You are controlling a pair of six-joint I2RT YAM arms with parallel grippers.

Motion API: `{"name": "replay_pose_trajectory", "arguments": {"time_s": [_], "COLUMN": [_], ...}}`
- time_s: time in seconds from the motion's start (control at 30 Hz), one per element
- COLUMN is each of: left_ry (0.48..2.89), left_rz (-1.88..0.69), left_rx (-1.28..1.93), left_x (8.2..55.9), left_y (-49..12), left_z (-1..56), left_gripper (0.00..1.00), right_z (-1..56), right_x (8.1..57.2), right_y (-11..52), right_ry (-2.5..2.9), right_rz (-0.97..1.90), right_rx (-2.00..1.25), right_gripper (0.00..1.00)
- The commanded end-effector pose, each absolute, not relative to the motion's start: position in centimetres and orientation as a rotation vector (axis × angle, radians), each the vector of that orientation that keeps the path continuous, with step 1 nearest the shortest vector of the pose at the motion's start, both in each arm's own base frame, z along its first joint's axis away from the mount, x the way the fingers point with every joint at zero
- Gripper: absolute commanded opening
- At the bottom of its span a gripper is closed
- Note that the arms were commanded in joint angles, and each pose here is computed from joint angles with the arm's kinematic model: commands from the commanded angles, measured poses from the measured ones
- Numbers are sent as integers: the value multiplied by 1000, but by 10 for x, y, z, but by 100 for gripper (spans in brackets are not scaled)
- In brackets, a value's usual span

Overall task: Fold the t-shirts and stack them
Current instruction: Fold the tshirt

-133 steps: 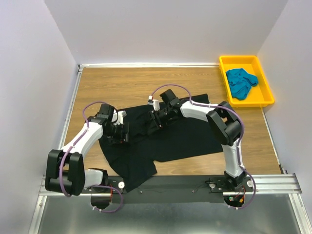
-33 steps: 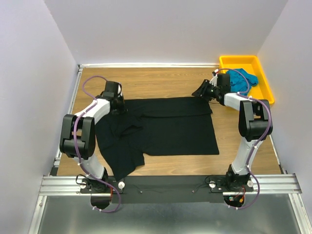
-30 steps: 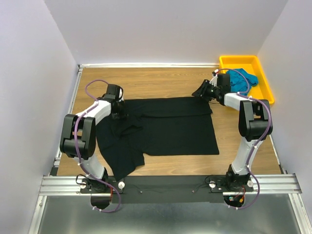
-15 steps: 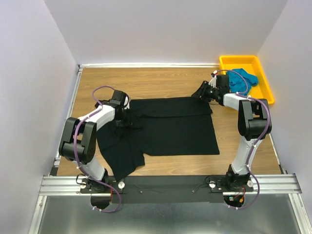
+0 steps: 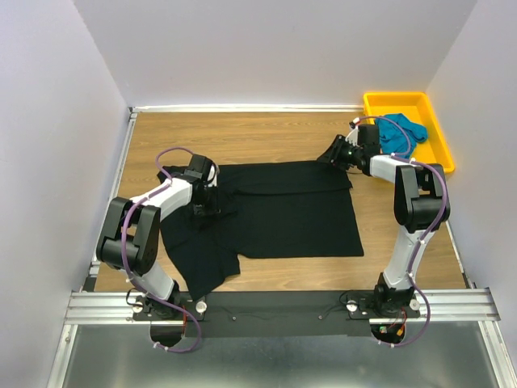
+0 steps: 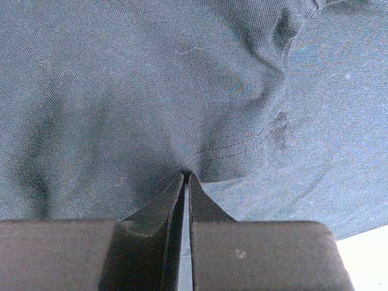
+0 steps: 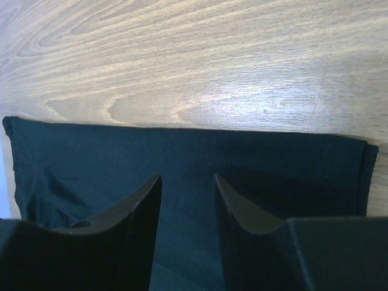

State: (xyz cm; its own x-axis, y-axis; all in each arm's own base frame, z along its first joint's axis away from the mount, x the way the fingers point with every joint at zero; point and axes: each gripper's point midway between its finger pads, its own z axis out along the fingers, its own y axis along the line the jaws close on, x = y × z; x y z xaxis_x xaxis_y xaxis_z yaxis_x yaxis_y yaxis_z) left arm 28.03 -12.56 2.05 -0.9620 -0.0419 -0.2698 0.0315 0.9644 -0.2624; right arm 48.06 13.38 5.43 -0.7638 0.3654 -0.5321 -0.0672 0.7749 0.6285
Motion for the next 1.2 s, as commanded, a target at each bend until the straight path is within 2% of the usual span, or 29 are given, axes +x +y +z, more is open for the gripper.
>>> {"name": "replay_pose_trajectory", "arguments": {"time_s": [0.0,0.27,0.4,0.57,0.8,1.03,1.17], "left_ry": [2923,2754,2634,2537,2508,2508,2507], "left_rz": [-392,-404,-303,-291,-255,-239,-237], "left_rx": [23,-43,-196,-397,-490,-545,-547], "left_x": [260,294,333,380,437,453,454], "left_y": [-130,-137,-103,-57,-32,-13,-11], "left_z": [2,65,89,77,51,40,41], "left_gripper": [13,18,18,18,17,15,15], "right_z": [45,58,56,42,20,0,21], "right_x": [476,473,483,488,487,476,485], "right_y": [136,143,136,130,98,45,45], "right_ry": [2325,2308,2304,2324,2347,2357,2318], "right_rz": [864,874,825,779,671,539,564], "right_rx": [196,174,220,283,396,545,514], "right_gripper": [47,47,47,47,46,46,46]}}
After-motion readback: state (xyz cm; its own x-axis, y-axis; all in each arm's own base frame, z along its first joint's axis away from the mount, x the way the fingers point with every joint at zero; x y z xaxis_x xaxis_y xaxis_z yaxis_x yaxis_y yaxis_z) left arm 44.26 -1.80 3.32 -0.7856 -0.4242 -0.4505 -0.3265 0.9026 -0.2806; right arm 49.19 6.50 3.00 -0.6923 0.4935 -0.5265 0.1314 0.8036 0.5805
